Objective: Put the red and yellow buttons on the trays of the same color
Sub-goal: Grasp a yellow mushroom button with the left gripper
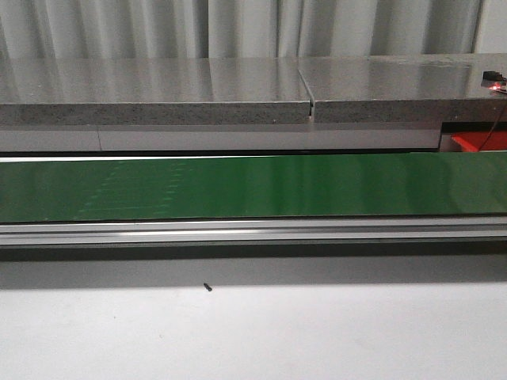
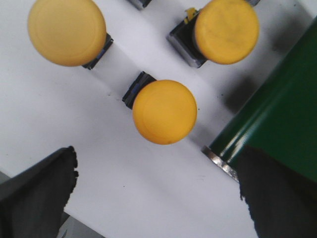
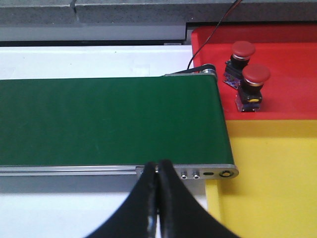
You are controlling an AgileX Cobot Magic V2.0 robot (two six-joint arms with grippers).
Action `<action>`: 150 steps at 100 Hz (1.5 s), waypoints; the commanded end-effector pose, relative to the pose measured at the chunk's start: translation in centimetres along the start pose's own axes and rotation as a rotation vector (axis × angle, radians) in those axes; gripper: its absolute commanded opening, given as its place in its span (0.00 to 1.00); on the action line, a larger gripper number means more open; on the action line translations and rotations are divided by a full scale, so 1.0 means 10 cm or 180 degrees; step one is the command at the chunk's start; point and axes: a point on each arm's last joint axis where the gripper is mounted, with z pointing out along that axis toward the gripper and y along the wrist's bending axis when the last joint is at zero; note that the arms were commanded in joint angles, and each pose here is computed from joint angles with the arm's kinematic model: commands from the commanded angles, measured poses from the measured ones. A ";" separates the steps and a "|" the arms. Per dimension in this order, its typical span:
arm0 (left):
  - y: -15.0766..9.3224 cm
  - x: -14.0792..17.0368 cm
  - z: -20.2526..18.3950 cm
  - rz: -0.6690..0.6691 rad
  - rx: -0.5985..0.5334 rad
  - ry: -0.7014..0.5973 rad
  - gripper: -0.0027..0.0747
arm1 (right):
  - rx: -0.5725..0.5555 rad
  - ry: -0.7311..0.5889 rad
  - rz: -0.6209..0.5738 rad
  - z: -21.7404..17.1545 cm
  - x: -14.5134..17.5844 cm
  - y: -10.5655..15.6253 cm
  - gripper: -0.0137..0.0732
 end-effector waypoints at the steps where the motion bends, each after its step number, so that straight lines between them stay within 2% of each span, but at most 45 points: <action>1: -0.04 -0.08 -0.10 -0.0022 0.0076 -0.0190 0.83 | 0.0019 -0.0307 -0.0037 -0.03 -0.14 0.00 0.09; 24: 0.00 -0.17 0.09 -0.0061 0.0047 -0.0244 0.83 | 0.0019 -0.0307 -0.0037 -0.03 -0.14 0.00 0.09; 33: 0.01 -0.20 0.15 -0.0072 0.0038 -0.0262 0.79 | 0.0019 -0.0307 -0.0037 -0.03 -0.14 0.00 0.09; 42: 0.01 -0.21 0.15 -0.0079 0.0042 -0.0299 0.68 | 0.0019 -0.0307 -0.0037 -0.03 -0.14 0.00 0.09; 60: 0.01 -0.23 0.15 0.0007 0.0037 -0.0348 0.34 | 0.0019 -0.0307 -0.0037 -0.03 -0.14 0.00 0.09; 72: 0.01 -0.24 0.14 0.0009 0.0044 -0.0393 0.22 | 0.0019 -0.0307 -0.0037 -0.03 -0.14 0.00 0.09; 85: -0.04 -0.21 0.03 0.0113 0.0064 -0.0492 0.20 | 0.0019 -0.0307 -0.0037 -0.03 -0.14 0.00 0.09; 113: -0.16 0.00 -0.56 0.0302 0.0164 -0.0893 0.20 | 0.0019 -0.0307 -0.0037 -0.03 -0.14 0.00 0.09; 132: -0.41 0.18 -0.84 0.0542 0.0354 -0.1128 0.20 | 0.0019 -0.0307 -0.0037 -0.03 -0.14 0.00 0.09; 150: -0.70 0.27 -0.76 0.0785 0.0531 -0.1011 0.20 | 0.0019 -0.0307 -0.0037 -0.03 -0.14 0.00 0.09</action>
